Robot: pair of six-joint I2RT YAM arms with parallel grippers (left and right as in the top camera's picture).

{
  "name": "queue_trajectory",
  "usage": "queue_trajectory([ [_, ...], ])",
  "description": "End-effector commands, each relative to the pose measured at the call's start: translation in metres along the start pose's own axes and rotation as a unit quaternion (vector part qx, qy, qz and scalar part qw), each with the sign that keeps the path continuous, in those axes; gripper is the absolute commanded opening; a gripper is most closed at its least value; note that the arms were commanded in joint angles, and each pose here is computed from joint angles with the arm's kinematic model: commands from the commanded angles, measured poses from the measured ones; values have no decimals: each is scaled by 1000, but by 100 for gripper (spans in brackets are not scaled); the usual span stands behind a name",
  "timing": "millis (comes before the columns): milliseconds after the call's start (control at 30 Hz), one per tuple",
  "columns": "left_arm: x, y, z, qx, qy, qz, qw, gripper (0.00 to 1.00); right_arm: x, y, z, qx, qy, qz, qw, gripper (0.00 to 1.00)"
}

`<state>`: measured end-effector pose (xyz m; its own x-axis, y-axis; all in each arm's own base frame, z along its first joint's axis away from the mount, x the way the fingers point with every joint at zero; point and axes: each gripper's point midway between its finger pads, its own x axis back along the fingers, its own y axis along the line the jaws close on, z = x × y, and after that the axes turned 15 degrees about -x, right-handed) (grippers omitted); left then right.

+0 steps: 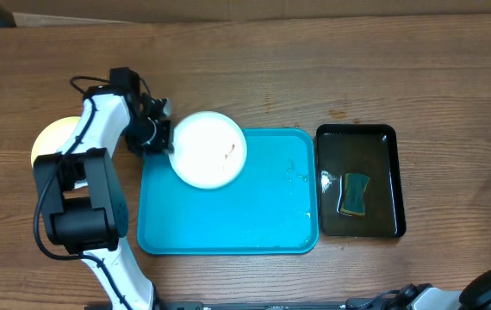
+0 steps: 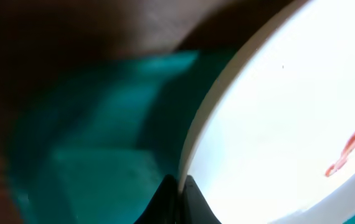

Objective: Clean dirty plates on tray and stack at the side
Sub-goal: 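Slide the sauce-smeared white plate toward the blue tray center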

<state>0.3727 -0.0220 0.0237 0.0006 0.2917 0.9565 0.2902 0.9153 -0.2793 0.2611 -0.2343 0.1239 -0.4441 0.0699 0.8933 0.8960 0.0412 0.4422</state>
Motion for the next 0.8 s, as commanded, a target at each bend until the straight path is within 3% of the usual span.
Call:
queue_trajectory([
  [0, -11, -32, 9, -5, 33, 35, 999, 4, 8, 7, -6, 4, -12, -11, 1000, 100],
  [167, -23, -73, 27, -25, 91, 47, 994, 6, 8, 7, -6, 4, -12, -11, 1000, 100],
  [333, -34, -85, 39, -14, 126, 6, 992, 16, 8, 7, -6, 4, -13, -11, 1000, 100],
  [467, -37, -92, 36, -11, 122, -1, 993, 32, 8, 7, -6, 4, -12, -11, 1000, 100],
  [767, -48, -100, 21, -21, 97, -38, 994, 38, 8, 7, -6, 4, -12, -11, 1000, 100],
])
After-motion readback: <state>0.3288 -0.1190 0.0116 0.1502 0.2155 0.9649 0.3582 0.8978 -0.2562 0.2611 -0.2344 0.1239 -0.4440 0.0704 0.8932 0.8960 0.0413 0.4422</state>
